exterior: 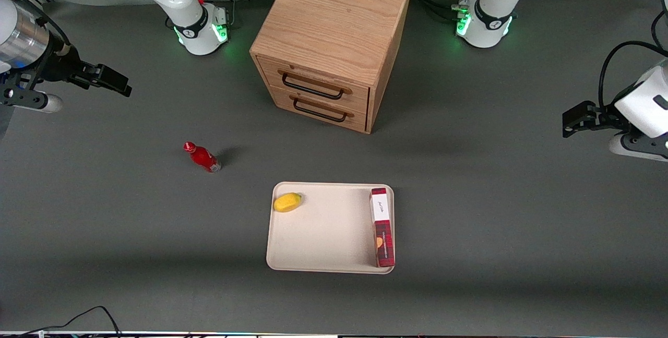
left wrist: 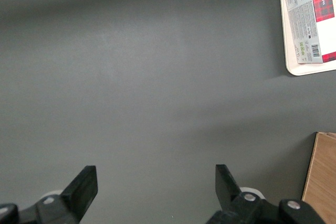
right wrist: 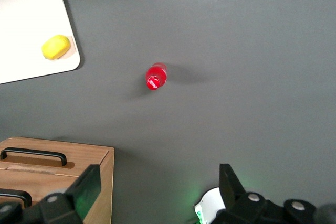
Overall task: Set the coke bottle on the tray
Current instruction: 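Move the right gripper down to the red Coca-Cola bottle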
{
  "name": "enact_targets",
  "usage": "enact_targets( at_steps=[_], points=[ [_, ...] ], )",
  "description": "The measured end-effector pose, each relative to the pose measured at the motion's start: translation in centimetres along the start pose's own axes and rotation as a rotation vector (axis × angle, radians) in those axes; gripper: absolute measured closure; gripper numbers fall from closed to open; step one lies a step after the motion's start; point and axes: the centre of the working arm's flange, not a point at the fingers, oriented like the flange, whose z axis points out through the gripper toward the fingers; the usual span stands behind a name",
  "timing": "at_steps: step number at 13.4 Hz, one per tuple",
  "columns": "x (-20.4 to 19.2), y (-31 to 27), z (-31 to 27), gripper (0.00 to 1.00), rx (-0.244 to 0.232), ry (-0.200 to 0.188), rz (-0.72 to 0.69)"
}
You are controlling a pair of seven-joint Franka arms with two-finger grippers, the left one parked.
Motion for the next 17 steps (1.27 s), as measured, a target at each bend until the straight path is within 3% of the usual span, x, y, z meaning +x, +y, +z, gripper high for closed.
enact_targets(
  at_steps=[6,9,12,17],
  points=[
    [-0.3,0.2,-0.9,0.00,0.000,-0.001,-0.003],
    [0.1,-0.1,0.8,0.00,0.000,-0.035,-0.007],
    [2.4,-1.4,9.5,0.00,-0.004,-0.053,-0.012],
    [4.0,-2.1,22.4,0.00,0.023,0.024,-0.010]
  ],
)
